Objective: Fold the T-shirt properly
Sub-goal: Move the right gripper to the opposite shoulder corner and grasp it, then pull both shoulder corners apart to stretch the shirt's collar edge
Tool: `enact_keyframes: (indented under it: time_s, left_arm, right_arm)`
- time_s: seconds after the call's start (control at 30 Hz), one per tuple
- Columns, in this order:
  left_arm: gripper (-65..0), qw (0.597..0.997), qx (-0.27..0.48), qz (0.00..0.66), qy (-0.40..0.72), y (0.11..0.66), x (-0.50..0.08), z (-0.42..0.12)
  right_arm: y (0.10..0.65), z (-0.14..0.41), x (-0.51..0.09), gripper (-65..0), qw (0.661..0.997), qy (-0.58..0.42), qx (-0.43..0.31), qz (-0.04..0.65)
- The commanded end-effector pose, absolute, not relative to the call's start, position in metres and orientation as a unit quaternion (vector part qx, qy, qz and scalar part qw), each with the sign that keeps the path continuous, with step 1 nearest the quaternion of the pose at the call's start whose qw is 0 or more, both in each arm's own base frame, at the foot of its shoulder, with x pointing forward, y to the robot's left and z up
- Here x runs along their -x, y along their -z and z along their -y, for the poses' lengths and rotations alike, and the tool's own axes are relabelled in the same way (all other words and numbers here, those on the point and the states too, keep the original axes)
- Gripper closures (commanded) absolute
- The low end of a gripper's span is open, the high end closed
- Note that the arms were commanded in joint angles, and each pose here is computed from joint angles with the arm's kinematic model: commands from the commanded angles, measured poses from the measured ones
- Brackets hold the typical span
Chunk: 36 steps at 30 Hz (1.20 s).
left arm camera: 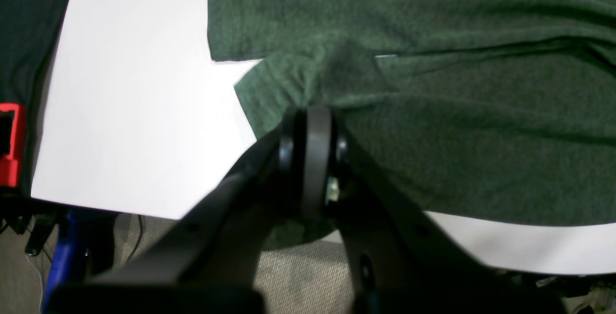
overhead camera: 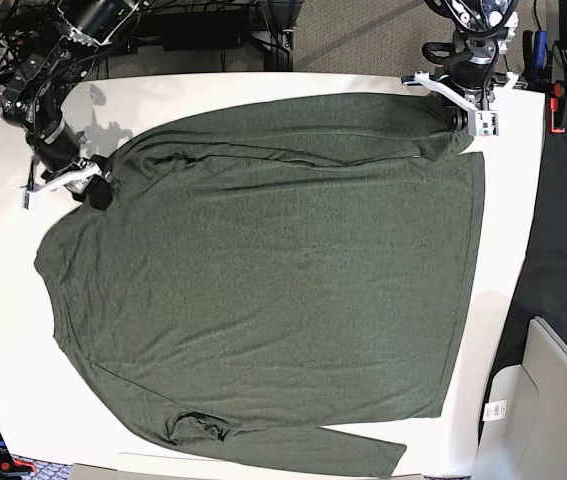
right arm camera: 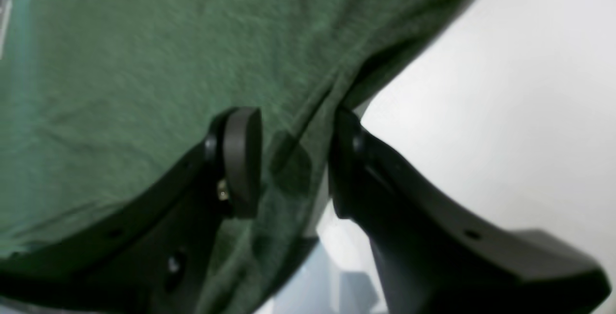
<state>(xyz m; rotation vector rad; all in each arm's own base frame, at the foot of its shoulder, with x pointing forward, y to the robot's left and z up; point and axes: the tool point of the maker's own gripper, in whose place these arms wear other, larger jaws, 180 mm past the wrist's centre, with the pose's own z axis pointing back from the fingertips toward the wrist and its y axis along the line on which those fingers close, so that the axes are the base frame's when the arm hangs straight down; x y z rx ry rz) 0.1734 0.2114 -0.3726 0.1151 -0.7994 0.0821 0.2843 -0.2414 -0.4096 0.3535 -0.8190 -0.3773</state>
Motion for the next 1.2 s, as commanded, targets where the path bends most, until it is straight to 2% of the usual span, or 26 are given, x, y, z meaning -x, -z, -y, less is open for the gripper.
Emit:
enact_keyframes:
  time_s: [0.0, 0.1, 0.13, 0.4, 0.6, 0.9, 1.17]
  left_arm:
    - [-0.1, 0.913, -0.059, 0.403, -0.037, 0.366, -0.177, -0.212]
    - [-0.1, 0.913, -0.059, 0.403, -0.037, 0.366, -0.177, -0.212]
    - [-0.1, 0.913, -0.059, 0.403, -0.037, 0.366, -0.177, -0.212]
    - [-0.1, 0.910, -0.068, 0.408, -0.027, 0.361, -0.178, -0.219]
    - [-0.1, 0.913, -0.078, 0.401, -0.009, 0.361, -0.172, -0.226]
    - [0.0, 0.887, -0.079, 0.456, -0.001, 0.344, -0.183, -0.225]
    - [0.0, 0.849, -0.075, 0.523, -0.009, 0.309, -0.242, -0.222]
  right_arm:
    - [0.452, 0.233, -0.247, -19.7, 0.931, 0.182, -0.151, 0.279]
    - [0.456, 0.230, -0.247, -3.1, 0.931, 0.185, -0.157, 0.274]
    - [0.456, 0.230, -0.247, 0.0, 0.931, 0.185, -0.157, 0.274]
    - [0.447, 0.243, -0.218, -0.6, 0.931, 0.196, -0.151, 0.267]
    - [0.431, 0.253, -0.186, -0.5, 0.940, 0.146, -0.135, 0.277]
    - [0.372, 0.281, -0.188, -0.5, 0.925, 0.118, -0.078, 0.353]
    - [0.352, 0.286, -0.218, -0.5, 0.911, 0.109, -0.072, 0.391]
